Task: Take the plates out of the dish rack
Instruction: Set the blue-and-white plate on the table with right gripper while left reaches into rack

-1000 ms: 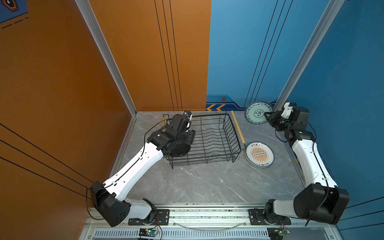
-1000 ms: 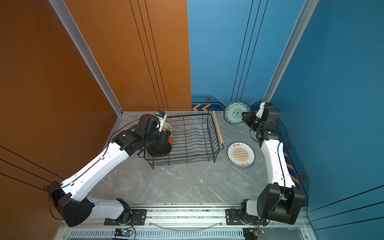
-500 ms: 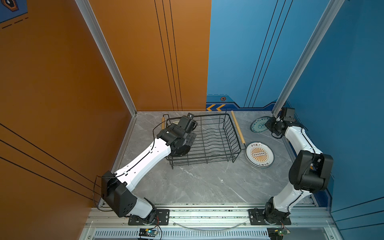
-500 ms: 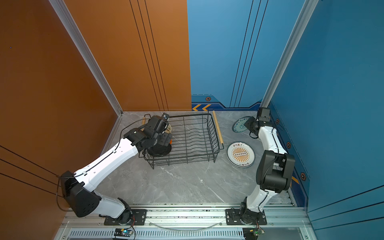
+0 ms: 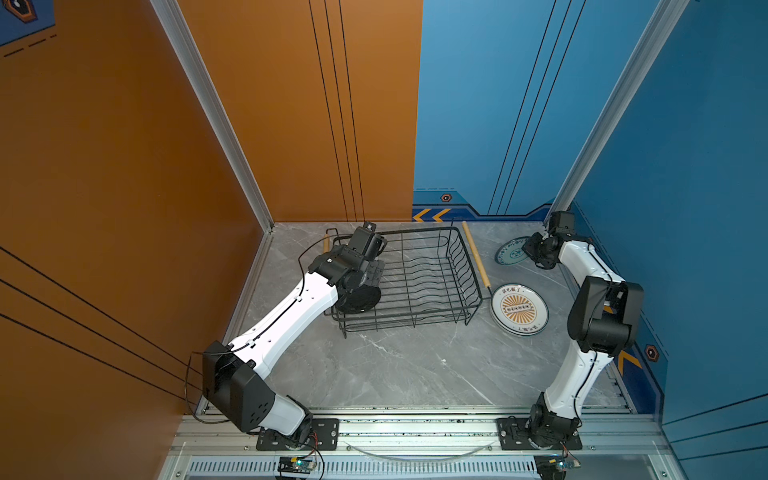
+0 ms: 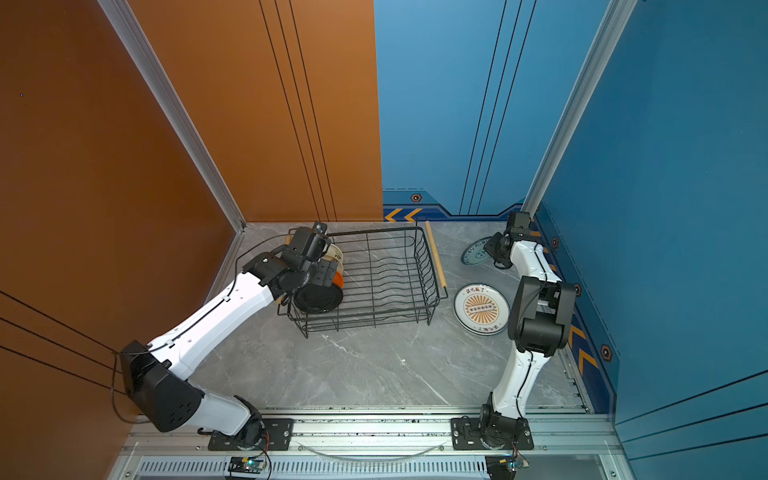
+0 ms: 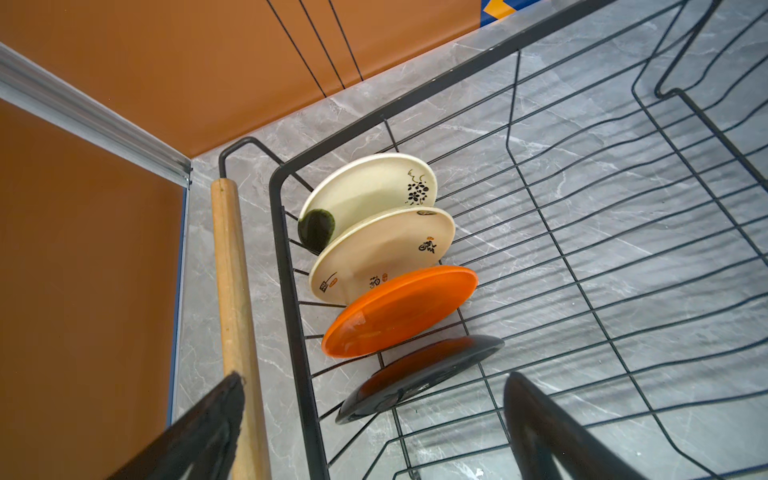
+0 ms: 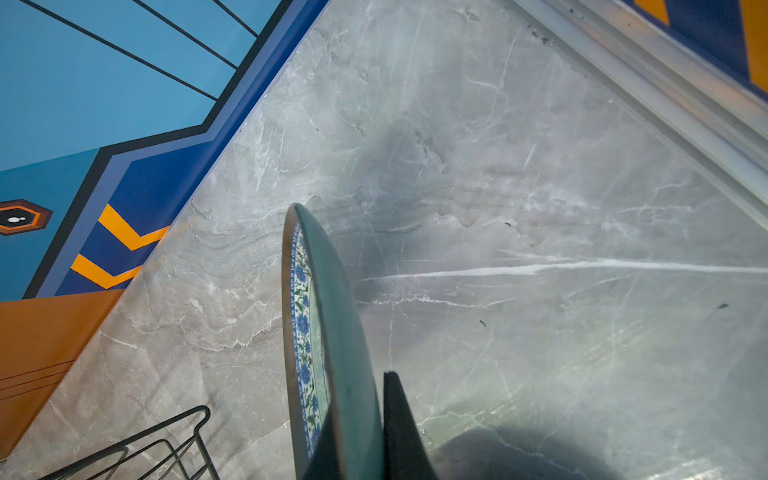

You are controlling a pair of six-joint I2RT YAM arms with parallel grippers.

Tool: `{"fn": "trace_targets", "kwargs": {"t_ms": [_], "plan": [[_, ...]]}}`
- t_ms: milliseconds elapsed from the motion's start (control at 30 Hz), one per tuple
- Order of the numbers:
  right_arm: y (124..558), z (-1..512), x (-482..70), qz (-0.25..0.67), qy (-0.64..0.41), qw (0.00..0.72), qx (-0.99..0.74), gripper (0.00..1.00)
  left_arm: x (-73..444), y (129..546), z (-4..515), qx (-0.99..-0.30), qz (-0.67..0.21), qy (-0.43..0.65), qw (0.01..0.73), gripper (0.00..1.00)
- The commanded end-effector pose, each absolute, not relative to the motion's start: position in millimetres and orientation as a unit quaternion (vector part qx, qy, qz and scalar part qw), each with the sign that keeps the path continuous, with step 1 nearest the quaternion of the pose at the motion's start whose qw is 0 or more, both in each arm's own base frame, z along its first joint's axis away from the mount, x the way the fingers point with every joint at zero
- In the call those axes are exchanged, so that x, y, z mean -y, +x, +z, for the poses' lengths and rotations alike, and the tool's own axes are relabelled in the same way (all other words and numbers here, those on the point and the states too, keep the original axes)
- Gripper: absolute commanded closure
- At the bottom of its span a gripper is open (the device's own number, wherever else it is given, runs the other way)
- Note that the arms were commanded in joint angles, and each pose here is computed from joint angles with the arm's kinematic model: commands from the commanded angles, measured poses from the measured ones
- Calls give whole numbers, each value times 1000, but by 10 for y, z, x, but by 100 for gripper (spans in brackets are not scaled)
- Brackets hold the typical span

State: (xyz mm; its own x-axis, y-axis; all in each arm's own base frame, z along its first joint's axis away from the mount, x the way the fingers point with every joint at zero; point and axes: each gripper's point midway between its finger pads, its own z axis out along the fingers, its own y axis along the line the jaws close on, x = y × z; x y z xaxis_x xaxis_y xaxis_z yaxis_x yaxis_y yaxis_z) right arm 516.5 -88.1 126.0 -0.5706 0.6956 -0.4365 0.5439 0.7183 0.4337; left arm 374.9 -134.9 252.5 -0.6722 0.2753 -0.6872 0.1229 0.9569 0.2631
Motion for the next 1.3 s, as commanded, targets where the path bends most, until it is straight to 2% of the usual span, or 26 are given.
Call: {"fn": "trace_targets", "kwargs": {"t_ms": [0, 467, 767, 1067, 1267], "plan": [[5270, 1256, 795, 157, 340, 292, -880, 100, 1383, 3719, 2462, -921, 62, 94, 374, 2], [5337, 841, 645, 213, 335, 239, -886, 100, 1414, 3682, 2431, -930, 1, 78, 360, 2], [5316, 665, 614, 224, 332, 219, -890, 100, 1384, 3636, 2473, -926, -3, 83, 368, 2], [5326, 554, 603, 240, 335, 208, -887, 76, 1402, 3638, 2394, -930, -9, 86, 356, 2], [5340, 486, 593, 251, 337, 203, -884, 70, 1477, 3596, 2341, -931, -19, 123, 343, 2]]}}
